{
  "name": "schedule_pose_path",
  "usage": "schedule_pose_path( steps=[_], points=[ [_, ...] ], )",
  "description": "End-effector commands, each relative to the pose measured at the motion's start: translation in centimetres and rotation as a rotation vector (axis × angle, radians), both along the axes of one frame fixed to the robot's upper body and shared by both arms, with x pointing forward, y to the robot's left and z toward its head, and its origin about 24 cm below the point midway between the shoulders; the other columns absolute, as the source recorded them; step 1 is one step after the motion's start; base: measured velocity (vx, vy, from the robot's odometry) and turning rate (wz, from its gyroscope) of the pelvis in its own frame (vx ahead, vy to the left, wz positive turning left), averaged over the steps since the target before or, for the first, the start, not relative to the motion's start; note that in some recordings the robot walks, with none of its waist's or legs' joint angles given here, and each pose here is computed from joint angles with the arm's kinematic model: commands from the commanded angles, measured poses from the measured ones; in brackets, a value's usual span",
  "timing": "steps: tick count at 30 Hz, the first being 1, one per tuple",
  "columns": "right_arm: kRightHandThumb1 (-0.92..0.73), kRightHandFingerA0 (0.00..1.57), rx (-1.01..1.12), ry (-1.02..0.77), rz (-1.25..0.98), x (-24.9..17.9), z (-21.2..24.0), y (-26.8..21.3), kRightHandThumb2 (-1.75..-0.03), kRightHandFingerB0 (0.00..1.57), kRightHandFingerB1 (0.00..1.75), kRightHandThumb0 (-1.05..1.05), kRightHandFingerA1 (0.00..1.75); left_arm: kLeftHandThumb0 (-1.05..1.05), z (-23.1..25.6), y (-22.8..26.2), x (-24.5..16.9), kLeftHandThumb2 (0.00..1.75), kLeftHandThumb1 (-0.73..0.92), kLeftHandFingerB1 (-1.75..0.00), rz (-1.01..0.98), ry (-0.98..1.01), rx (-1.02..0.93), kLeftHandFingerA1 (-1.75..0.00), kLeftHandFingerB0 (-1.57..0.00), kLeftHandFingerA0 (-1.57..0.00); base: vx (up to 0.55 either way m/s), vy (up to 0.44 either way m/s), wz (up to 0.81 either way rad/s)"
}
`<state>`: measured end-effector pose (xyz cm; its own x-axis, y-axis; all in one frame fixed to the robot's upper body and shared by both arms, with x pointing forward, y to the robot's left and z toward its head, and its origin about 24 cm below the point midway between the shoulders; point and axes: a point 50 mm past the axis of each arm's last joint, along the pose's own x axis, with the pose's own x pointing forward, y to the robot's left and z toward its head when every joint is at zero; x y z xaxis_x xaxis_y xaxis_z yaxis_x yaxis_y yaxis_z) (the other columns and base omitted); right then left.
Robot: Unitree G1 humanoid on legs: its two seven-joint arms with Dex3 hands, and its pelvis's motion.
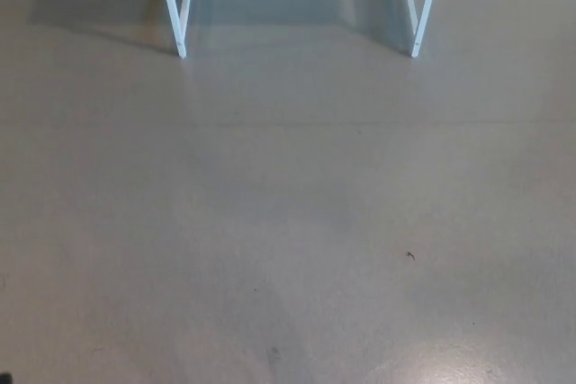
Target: The robot walks towards a desk on which an air pump is kept in the middle. It lifts it up and holds it with its left hand and uses its right hand to compress it by pushing its handle inwards.
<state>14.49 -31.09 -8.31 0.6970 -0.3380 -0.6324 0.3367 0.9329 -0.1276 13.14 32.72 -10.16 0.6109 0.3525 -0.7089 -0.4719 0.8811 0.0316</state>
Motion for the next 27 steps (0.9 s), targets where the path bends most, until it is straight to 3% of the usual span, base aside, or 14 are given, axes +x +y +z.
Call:
schedule_pose_path(
  steps=[1,2,4,5,8,9,11,12,16,18,19,20,24,27],
  points=[
    [-0.5,0.43,0.162,-0.14,-0.12,-0.09,0.98,-0.78,-0.94,0.17,0.49,-0.12,0.61,-0.05,1.52,1.48,0.56,0.94,0.48,-0.52,0.135,-0.248,-0.121,-0.58,-0.21,-0.3,0.08,0.104,0.32],
    [-0.5,0.45,0.16,-0.143,-0.12,-0.17,0.97,-0.77,-0.94,0.17,0.49,-0.14,0.62,-0.1,1.5,1.47,0.53,0.6,0.68,-0.34,0.13,-0.246,-0.124,-0.43,-0.3,-0.36,0.07,0.095,-0.11],
    [-0.48,0.5,0.162,-0.146,-0.128,-0.25,0.94,-0.78,-0.93,0.19,0.5,-0.14,0.64,-0.11,1.51,1.46,0.45,0.6,0.67,-0.34,0.114,-0.244,-0.12,-0.42,-0.3,-0.36,0.08,0.059,-0.06],
    [-0.47,0.48,0.173,-0.15,-0.136,-0.35,0.89,-0.8,-0.92,0.18,0.5,-0.14,0.63,-0.07,1.49,1.5,0.33,0.93,0.47,-0.51,0.11,-0.239,-0.113,-0.57,-0.19,-0.29,0.1,0.083,-0.06],
    [-0.46,0.48,0.186,-0.156,-0.14,-0.41,0.89,-0.8,-0.91,0.18,0.5,-0.14,0.63,-0.12,1.52,1.56,0.27,0.6,0.66,-0.34,0.105,-0.24,-0.114,-0.42,-0.31,-0.37,0.13,0.144,-0.13],
    [-0.48,0.5,0.183,-0.155,-0.144,-0.41,0.98,-0.78,-0.93,0.18,0.5,-0.14,0.64,-0.07,1.48,1.54,0.24,0.93,0.47,-0.51,0.11,-0.243,-0.121,-0.57,-0.19,-0.29,0.17,0.253,-0.26],
    [-0.47,0.51,0.181,-0.155,-0.145,-0.47,1.0,-0.76,-0.92,0.19,0.5,-0.14,0.64,-0.12,1.48,1.59,0.24,0.6,0.66,-0.35,0.108,-0.245,-0.124,-0.42,-0.31,-0.38,0.19,0.317,0.15],
    [-0.48,0.5,0.184,-0.155,-0.144,-0.46,1.05,-0.73,-0.92,0.18,0.5,-0.15,0.64,-0.07,1.48,1.58,0.26,0.93,0.47,-0.51,0.114,-0.246,-0.124,-0.57,-0.19,-0.3,0.27,0.454,-0.55],
    [-0.49,0.47,0.189,-0.158,-0.14,-0.28,1.18,-0.77,-0.93,0.18,0.5,-0.14,0.62,-0.07,1.57,1.59,0.56,0.93,0.47,-0.51,0.115,-0.249,-0.128,-0.58,-0.2,-0.31,0.23,0.339,0.1],
    [-0.66,0.61,0.189,-0.162,-0.14,-0.26,1.22,-0.75,-0.59,0.31,0.32,-0.18,0.46,-0.07,1.63,1.55,0.55,0.93,0.48,-0.51,0.105,-0.25,-0.122,-0.58,-0.19,-0.3,0.25,0.164,0.07],
    [-0.63,0.6,0.195,-0.165,-0.143,-0.16,1.21,-0.67,-0.58,0.31,0.32,-0.18,0.46,-0.09,1.71,1.6,0.66,0.59,0.67,-0.34,0.108,-0.255,-0.123,-0.44,-0.33,-0.42,0.23,0.06,0.07],
    [-0.46,0.47,0.197,-0.165,-0.142,-0.17,1.18,-0.67,-0.91,0.18,0.5,-0.14,0.63,-0.09,1.73,1.61,0.68,0.59,0.67,-0.34,0.109,-0.256,-0.123,-0.44,-0.34,-0.43,0.26,0.019,0.1],
    [-0.47,0.44,0.183,-0.156,-0.136,-0.22,1.11,-0.68,-0.92,0.18,0.49,-0.14,0.61,-0.09,1.72,1.58,0.71,0.59,0.68,-0.35,0.102,-0.256,-0.121,-0.45,-0.34,-0.42,0.26,-0.031,0.11],
    [-0.67,0.59,0.182,-0.159,-0.135,-0.25,1.15,-0.61,-0.59,0.32,0.32,-0.17,0.46,-0.1,1.71,1.55,0.69,0.59,0.68,-0.34,0.093,-0.255,-0.125,-0.44,-0.33,-0.41,0.3,-0.117,0.17]
  ],
)
